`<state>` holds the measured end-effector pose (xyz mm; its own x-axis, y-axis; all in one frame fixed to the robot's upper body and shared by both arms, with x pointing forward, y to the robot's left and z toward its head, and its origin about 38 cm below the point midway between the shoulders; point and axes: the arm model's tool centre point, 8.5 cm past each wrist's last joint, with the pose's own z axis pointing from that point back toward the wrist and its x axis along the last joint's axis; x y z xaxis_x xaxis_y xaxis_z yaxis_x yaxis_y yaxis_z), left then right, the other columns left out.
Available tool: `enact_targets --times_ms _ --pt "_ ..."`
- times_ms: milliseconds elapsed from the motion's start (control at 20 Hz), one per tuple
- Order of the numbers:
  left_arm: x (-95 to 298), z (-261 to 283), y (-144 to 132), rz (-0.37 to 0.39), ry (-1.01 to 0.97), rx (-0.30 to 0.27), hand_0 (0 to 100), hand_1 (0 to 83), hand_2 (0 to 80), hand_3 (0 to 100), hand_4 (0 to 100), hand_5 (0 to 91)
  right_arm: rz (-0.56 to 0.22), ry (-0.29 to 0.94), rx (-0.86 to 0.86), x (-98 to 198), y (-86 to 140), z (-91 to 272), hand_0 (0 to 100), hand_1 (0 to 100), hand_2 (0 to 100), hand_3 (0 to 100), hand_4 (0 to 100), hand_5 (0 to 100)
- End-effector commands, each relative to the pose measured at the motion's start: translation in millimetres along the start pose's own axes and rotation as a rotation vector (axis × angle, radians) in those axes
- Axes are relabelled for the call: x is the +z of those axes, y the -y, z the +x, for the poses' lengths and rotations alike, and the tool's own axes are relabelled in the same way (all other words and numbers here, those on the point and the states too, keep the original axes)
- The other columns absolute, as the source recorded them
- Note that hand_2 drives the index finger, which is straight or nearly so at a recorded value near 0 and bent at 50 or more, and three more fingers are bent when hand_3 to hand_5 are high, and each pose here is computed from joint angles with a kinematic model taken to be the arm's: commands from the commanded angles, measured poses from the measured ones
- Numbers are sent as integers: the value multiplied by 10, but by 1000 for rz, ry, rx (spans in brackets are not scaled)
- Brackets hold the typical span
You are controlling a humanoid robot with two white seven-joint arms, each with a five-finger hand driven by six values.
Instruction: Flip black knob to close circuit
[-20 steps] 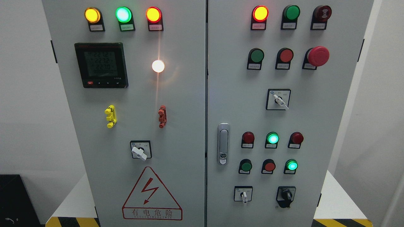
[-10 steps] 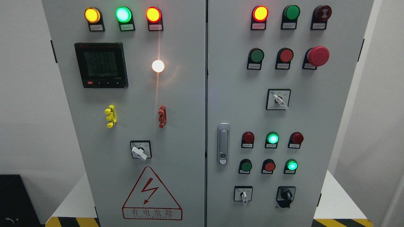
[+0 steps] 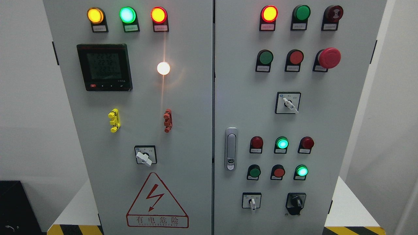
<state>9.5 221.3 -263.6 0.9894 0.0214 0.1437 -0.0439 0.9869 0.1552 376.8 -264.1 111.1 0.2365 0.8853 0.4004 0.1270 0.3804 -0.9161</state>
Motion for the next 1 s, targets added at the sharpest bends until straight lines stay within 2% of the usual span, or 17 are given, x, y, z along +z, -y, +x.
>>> enact_targets --times_ms 0,250,400,950 --pt "0 -3 -1 1 0 0 120 556 0 0 0 0 -14 14 4 -89 103 160 0 0 890 1000 961 978" --pt "0 -3 -1 1 0 -1 120 556 0 0 0 0 -24 18 10 -121 156 196 0 0 893 1000 962 980" --pt "0 2 0 1 1 -1 120 556 0 0 0 0 4 9 30 -136 159 215 0 0 892 1000 963 981" --pt "0 2 -1 1 1 1 120 556 0 0 0 0 -21 -2 25 -169 260 356 0 0 890 1000 966 982"
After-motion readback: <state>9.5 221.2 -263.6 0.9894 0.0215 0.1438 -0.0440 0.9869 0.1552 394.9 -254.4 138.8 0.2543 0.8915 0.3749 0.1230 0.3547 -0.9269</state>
